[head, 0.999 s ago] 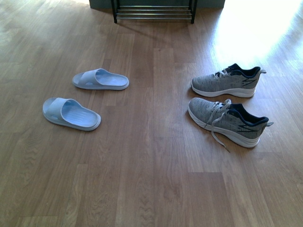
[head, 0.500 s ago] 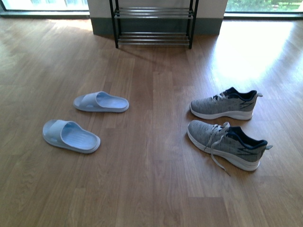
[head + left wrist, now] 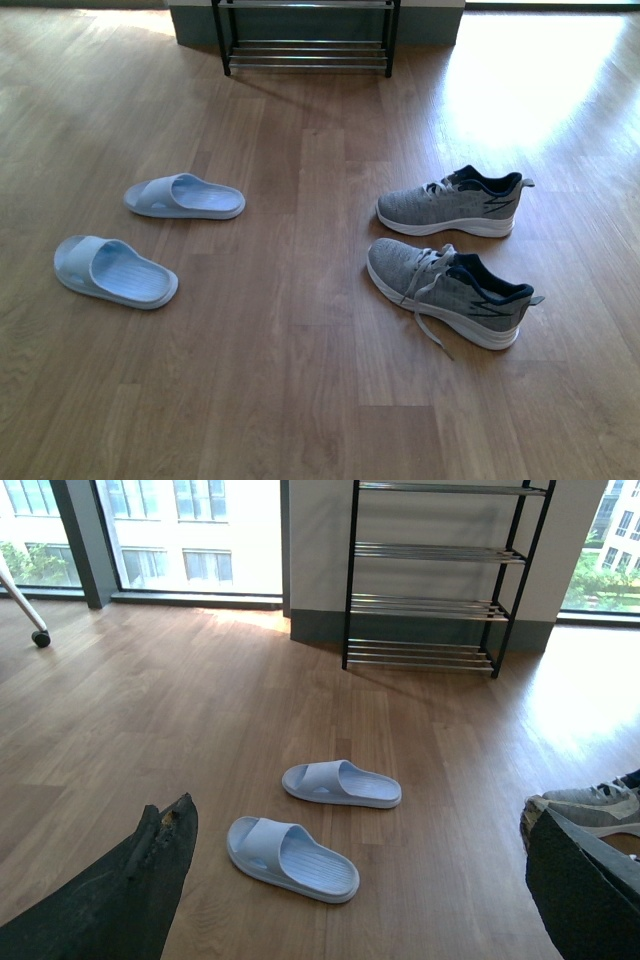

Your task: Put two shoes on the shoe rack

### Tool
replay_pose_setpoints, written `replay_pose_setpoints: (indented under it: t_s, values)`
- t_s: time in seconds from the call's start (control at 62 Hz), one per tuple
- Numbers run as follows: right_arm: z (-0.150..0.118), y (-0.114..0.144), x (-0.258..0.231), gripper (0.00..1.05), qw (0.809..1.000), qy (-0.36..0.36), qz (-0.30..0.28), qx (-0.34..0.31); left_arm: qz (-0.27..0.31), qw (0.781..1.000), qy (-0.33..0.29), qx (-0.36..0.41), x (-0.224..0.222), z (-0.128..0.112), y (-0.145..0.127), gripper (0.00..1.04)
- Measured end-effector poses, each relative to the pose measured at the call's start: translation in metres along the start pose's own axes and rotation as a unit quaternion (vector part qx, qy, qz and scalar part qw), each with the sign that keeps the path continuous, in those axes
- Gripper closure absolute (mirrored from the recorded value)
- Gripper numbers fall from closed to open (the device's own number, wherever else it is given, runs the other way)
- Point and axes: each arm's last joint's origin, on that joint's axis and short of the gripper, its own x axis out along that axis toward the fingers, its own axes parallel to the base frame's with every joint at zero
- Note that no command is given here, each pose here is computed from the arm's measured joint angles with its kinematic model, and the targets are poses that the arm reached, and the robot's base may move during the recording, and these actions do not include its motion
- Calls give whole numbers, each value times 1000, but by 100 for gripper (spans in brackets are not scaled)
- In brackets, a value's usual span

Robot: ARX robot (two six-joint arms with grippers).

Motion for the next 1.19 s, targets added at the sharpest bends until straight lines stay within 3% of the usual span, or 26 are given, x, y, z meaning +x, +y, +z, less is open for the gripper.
replay_pose_setpoints:
  t_s: [1.193]
  values:
    - [0,0,0,9,1000,1,-2,0,-2,1000,0,0,0,0,0,9]
